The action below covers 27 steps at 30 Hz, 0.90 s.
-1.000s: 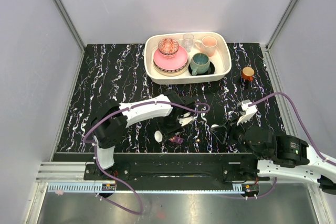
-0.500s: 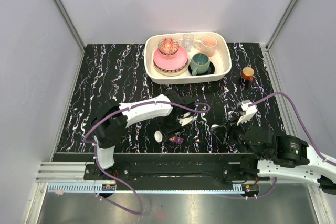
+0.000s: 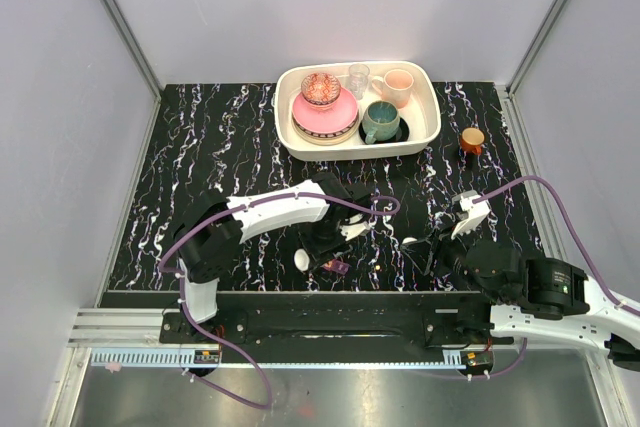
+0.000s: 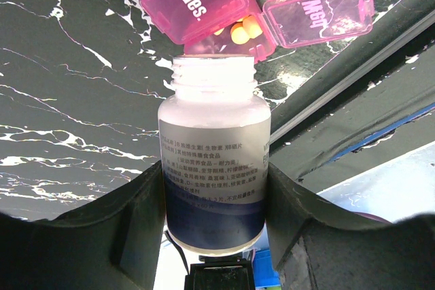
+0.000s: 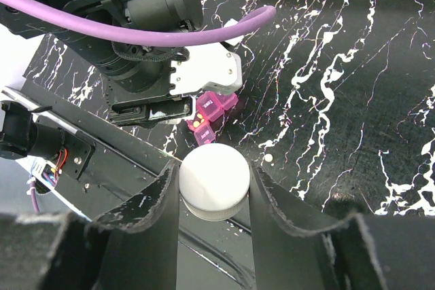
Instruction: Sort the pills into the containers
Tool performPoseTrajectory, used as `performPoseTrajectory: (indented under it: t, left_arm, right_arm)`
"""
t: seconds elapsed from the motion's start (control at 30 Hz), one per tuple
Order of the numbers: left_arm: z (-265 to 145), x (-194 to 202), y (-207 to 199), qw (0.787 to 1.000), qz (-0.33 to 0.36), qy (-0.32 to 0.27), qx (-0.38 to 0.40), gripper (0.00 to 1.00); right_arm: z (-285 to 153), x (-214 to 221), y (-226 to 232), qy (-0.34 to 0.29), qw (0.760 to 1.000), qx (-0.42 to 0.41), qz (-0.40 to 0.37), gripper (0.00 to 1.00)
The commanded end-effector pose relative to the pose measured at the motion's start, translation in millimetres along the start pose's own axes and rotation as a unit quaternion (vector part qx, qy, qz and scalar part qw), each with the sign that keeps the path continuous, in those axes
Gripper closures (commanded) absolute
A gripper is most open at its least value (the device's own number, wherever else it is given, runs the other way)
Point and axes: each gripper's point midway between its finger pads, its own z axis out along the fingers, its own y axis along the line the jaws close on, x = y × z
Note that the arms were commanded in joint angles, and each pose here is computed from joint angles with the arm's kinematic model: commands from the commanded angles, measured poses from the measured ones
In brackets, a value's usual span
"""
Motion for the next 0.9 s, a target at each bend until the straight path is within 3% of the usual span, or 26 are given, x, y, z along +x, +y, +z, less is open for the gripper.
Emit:
performPoseTrajectory:
  t: [0.0,0.87]
  left_arm:
    - [-6.1,-0.5,1.8,1.0,0.003,-0.004,-0.001,1.0]
    - [2.2,8.1,-3.5,1.0,0.006,0.017,0.016,1.0]
  right_arm:
    - [0.3,-5.8,-1.9,-0.014,1.0,0.008,0.008,1.0]
    - [-0.7,-5.9,-2.2,-0.016,1.0,0.005,0.012,1.0]
